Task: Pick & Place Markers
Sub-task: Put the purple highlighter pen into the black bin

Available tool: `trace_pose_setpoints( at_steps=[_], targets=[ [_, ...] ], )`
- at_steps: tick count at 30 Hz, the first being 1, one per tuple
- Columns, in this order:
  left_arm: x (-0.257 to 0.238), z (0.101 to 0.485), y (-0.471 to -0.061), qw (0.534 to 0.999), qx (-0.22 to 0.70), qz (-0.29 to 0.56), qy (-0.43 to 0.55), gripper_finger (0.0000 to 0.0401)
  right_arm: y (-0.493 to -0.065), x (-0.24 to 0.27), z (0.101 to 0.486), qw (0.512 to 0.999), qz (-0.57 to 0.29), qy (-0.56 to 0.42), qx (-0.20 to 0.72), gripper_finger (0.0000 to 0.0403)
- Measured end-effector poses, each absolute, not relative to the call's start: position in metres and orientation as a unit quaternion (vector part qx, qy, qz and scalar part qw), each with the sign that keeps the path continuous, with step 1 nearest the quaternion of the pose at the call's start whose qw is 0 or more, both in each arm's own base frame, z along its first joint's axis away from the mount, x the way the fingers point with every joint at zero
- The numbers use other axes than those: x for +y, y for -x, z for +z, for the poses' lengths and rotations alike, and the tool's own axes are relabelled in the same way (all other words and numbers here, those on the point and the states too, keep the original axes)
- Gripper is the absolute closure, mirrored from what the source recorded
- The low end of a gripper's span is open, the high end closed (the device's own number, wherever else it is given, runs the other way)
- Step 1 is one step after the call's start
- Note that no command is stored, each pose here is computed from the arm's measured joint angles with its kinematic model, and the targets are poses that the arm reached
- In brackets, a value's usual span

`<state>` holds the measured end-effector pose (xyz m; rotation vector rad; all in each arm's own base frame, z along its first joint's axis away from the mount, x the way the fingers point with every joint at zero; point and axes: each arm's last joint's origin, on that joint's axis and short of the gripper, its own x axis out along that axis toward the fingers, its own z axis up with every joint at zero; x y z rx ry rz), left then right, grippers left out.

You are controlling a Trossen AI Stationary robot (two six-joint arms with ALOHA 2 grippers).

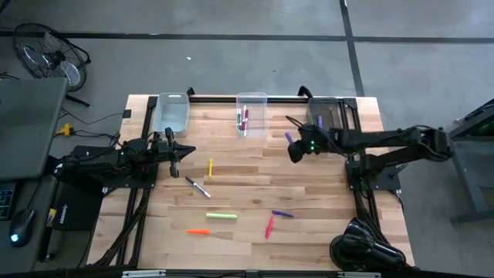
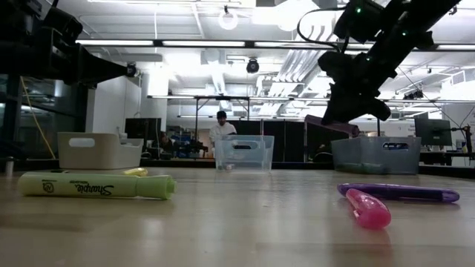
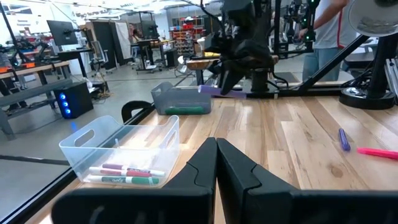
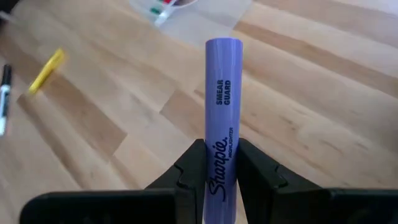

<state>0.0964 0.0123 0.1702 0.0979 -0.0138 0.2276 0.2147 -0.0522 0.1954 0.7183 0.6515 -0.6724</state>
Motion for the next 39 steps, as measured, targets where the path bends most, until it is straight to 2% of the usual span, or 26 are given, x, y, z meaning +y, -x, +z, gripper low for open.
trace_pose_setpoints(
  at_steps=[19, 29, 33, 39],
  targets=[
    [0.012, 0.170, -0.096, 0.992, -0.007, 0.114, -0.049, 0.0400, -0.196, -0.096, 0.196, 0.762, -0.427, -0.418, 0.250, 0.0341],
    [0.012, 0.170, -0.096, 0.992, -0.007, 0.114, -0.049, 0.0400, -0.176, -0.116, 0.224, 0.705, -0.504, -0.404, 0.293, 0.0341],
    [0.012, 0.170, -0.096, 0.992, -0.007, 0.114, -0.049, 0.0400, -0.167, -0.122, 0.225, 0.680, -0.529, -0.405, 0.306, 0.0341],
    [0.012, 0.170, -0.096, 0.992, -0.007, 0.114, -0.049, 0.0400, -0.162, -0.129, 0.225, 0.667, -0.551, -0.405, 0.295, 0.0341]
  ],
)
